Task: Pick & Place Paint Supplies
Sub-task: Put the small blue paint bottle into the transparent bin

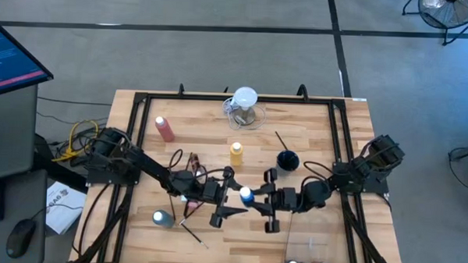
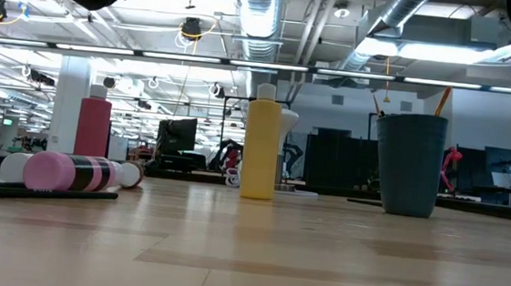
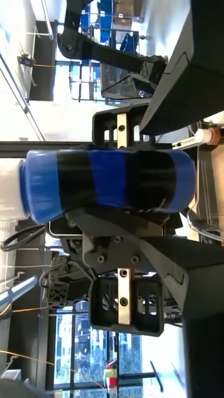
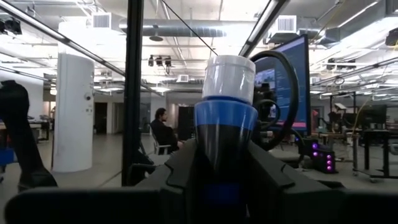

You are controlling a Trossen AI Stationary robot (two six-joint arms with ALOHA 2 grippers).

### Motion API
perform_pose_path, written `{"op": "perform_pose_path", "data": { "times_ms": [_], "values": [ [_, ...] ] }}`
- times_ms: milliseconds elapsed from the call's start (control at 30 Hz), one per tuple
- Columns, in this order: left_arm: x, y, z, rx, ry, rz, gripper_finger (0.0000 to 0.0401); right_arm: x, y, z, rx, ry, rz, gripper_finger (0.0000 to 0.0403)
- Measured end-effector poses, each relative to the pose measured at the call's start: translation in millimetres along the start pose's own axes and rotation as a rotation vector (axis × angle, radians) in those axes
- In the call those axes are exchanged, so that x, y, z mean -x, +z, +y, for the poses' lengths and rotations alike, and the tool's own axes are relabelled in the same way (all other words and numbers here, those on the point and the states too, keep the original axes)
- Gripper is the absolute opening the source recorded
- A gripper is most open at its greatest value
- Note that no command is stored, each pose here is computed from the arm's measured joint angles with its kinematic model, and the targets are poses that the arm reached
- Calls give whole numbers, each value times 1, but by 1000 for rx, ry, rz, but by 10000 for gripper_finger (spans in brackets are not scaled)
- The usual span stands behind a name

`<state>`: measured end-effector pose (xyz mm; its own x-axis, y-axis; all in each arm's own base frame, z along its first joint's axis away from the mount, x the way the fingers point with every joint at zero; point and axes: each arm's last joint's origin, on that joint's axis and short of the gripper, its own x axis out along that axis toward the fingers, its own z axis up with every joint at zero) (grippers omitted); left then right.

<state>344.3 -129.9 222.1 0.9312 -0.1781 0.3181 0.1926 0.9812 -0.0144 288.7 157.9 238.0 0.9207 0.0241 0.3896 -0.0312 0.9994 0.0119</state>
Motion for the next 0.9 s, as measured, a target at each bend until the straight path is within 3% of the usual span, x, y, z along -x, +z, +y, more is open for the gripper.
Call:
{"op": "perform_pose_path", "data": {
  "times_ms": [400,767,900],
  "values": [
    [0,-1,3,45,8,8,197,-4,-3,-8,23,-23,13,87],
    [-1,-4,6,49,14,35,93,-4,-5,-9,32,-27,29,87],
    [-1,-4,5,49,12,38,93,-4,-4,-9,32,-31,29,103]
  ]
}}
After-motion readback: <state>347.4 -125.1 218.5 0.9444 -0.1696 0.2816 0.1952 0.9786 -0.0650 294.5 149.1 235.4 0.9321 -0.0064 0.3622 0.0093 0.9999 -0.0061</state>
